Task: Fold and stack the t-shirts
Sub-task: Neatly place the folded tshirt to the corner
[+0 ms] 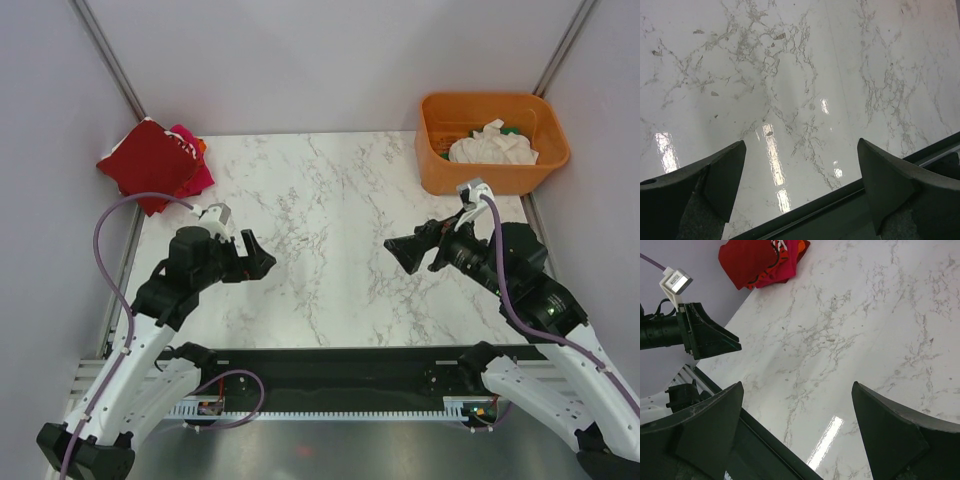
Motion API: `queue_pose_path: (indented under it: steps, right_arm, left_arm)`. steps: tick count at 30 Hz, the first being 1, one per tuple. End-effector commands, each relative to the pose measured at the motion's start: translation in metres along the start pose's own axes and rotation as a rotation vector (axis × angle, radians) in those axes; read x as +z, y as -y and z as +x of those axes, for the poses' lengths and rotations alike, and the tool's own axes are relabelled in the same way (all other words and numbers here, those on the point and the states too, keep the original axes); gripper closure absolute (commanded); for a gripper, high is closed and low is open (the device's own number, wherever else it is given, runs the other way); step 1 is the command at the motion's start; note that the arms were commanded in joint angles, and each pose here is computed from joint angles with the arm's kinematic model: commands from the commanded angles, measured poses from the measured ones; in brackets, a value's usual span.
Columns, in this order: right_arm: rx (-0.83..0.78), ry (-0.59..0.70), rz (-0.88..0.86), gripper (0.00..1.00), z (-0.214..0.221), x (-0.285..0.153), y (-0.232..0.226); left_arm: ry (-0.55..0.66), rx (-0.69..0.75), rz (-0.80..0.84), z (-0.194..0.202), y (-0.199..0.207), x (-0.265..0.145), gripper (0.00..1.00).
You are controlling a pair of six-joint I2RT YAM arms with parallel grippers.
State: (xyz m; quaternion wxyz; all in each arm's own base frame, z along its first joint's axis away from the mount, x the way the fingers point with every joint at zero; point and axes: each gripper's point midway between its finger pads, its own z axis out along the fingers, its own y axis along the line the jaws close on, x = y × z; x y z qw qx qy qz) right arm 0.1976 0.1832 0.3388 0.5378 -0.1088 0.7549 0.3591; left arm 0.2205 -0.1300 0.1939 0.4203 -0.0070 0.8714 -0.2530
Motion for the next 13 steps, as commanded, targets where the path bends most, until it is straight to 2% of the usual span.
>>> queue_pose_path:
  steps: [1,13]
  right_arm:
    - [0.013,-0.011,0.042,0.02,0.0065,0.0015,0.0089]
    - [-0.014,0.004,0.062,0.02,0.0039,0.0045,0.0139]
  left_arm:
    - [0.039,0.051,0.012,-0.0117,0.0044,-0.0054,0.00]
    - [0.028,0.054,0.007,-0.0104,0.0033,-0.0033,0.00]
